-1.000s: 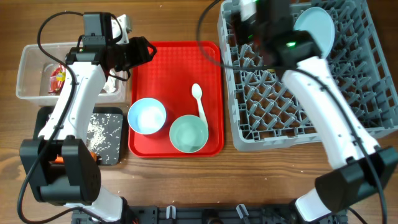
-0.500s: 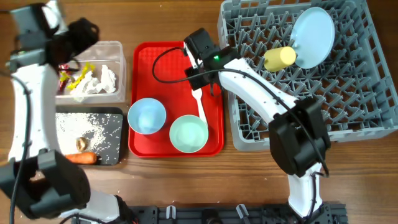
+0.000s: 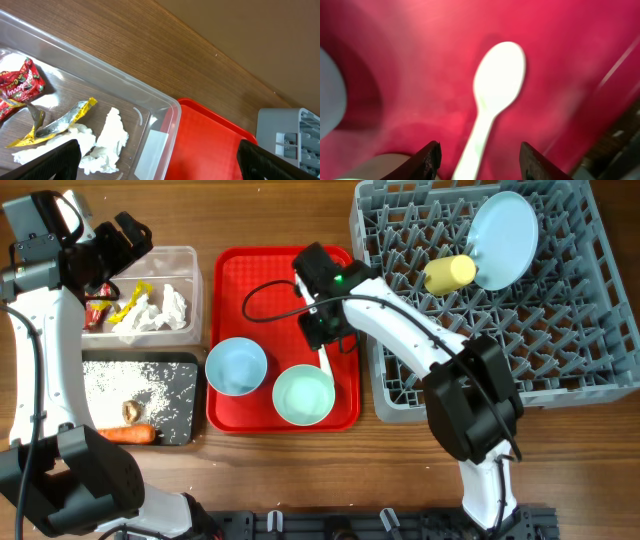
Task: Sort waste into correct bins and load items into the dishwasher rack
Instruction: 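Move right gripper to the white spoon and grasp it, then carry the white spoon into the rack and release it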
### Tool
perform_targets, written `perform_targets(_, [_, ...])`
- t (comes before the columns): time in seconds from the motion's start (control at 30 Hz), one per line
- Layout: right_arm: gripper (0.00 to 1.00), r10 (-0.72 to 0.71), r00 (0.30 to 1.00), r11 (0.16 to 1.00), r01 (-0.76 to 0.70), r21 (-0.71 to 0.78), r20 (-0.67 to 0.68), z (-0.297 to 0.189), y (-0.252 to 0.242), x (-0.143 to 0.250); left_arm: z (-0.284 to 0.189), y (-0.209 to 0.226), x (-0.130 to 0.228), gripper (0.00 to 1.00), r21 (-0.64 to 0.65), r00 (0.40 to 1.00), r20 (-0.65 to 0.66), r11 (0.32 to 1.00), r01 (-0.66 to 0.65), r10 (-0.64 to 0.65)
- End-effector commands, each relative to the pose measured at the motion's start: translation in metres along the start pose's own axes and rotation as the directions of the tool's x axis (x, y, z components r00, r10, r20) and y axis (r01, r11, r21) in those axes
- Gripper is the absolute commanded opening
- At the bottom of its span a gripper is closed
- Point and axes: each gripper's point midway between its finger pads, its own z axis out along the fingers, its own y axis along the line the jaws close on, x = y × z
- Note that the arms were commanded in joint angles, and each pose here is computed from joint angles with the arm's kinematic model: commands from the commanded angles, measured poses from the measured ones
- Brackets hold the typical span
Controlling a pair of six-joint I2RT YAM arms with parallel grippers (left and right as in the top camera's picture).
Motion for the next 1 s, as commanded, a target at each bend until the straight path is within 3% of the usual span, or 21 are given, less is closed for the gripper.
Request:
perform_targets(0.0, [0.52,-0.016,1.000,1.000,0.016,-0.002,-0.019,0.011,0.014,0.006,-0.009,-0.001,-0.009,1.00,-0.005,0.999,0.031,1.000,-0.007,0.008])
perform_targets(0.3, [0.49,-0.031,0.999,0.990,0.028,0.142,0.015,0.043,-0.010,0.017,-0.009,-0.001,-0.009,1.00,-0.004,0.999,0.031,1.000,-0.007,0.008])
perform_targets(0.67, [0.48,-0.031,0.999,0.990,0.027,0.138,0.025,0.059,-0.012,0.025,-0.009,-0.001,-0.009,1.00,-0.005,0.999,0.031,1.000,-0.007,0.008])
perform_targets(0.77, [0.39,-0.031,0.999,0.990,0.027,0.138,0.030,0.066,-0.013,0.029,-0.009,-0.001,-0.009,1.00,-0.005,0.999,0.031,1.000,-0.007,0.008])
perform_targets(0.83, [0.27,-0.034,0.999,0.990,0.029,0.137,0.035,0.065,-0.013,0.027,-0.009,-0.001,-0.009,1.00,-0.004,0.999,0.031,1.000,-0.007,0.008])
perform_targets(0.97, [0.13,-0.064,0.996,0.989,0.055,0.135,0.062,0.058,-0.010,0.015,-0.009,-0.001,-0.009,1.00,-0.004,0.999,0.031,1.000,-0.007,0.008])
